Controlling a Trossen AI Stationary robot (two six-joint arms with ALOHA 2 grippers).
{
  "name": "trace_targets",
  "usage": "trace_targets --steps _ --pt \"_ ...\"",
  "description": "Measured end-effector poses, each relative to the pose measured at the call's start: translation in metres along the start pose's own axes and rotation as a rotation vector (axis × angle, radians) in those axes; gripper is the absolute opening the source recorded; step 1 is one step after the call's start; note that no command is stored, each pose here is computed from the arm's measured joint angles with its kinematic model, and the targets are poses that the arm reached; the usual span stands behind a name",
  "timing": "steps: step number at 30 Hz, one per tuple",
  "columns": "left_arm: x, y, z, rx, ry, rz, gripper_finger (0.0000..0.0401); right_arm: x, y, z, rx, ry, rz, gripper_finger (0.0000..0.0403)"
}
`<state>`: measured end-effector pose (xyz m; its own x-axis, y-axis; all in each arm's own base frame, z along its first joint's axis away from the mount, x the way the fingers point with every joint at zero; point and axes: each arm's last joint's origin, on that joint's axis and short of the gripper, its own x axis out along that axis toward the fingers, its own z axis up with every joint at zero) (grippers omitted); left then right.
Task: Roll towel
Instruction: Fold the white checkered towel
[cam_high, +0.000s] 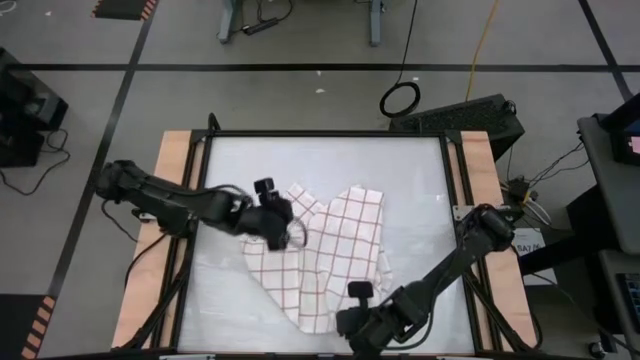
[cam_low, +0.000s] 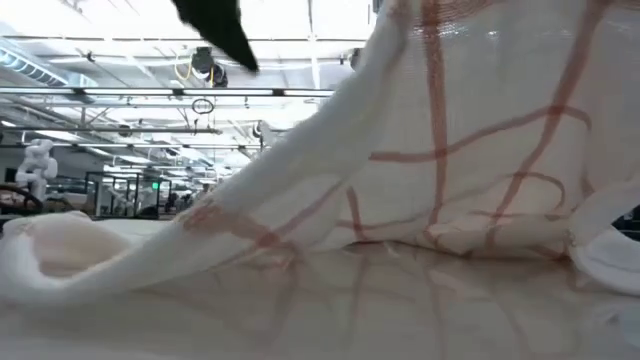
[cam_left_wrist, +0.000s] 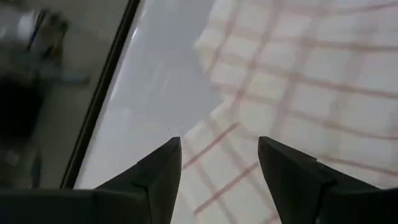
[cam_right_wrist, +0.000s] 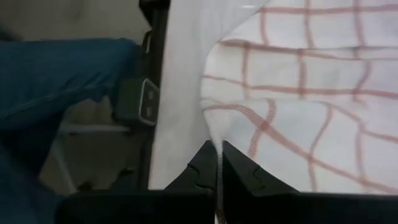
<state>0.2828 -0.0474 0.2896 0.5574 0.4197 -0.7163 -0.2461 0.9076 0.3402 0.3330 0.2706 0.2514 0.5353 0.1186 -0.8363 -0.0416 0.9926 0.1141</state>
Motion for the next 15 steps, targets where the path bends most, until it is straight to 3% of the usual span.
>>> trace_targets --steps 5,10,15 --pt "0.065 0.030 -0.029 -0.110 0.171 0.067 0.0219 -0.002 0.005 -0.004 -0.041 -0.045 -0.057 0.0000" --pt "0.111 0.064 -0.054 -0.287 0.204 0.010 0.0219 -0.003 0.005 -0.004 -0.058 -0.074 -0.100 0.0013" --pt "0.139 0.087 -0.080 -0.388 0.296 -0.040 0.0219 -0.003 0.001 -0.004 -0.094 -0.071 -0.145 0.0049"
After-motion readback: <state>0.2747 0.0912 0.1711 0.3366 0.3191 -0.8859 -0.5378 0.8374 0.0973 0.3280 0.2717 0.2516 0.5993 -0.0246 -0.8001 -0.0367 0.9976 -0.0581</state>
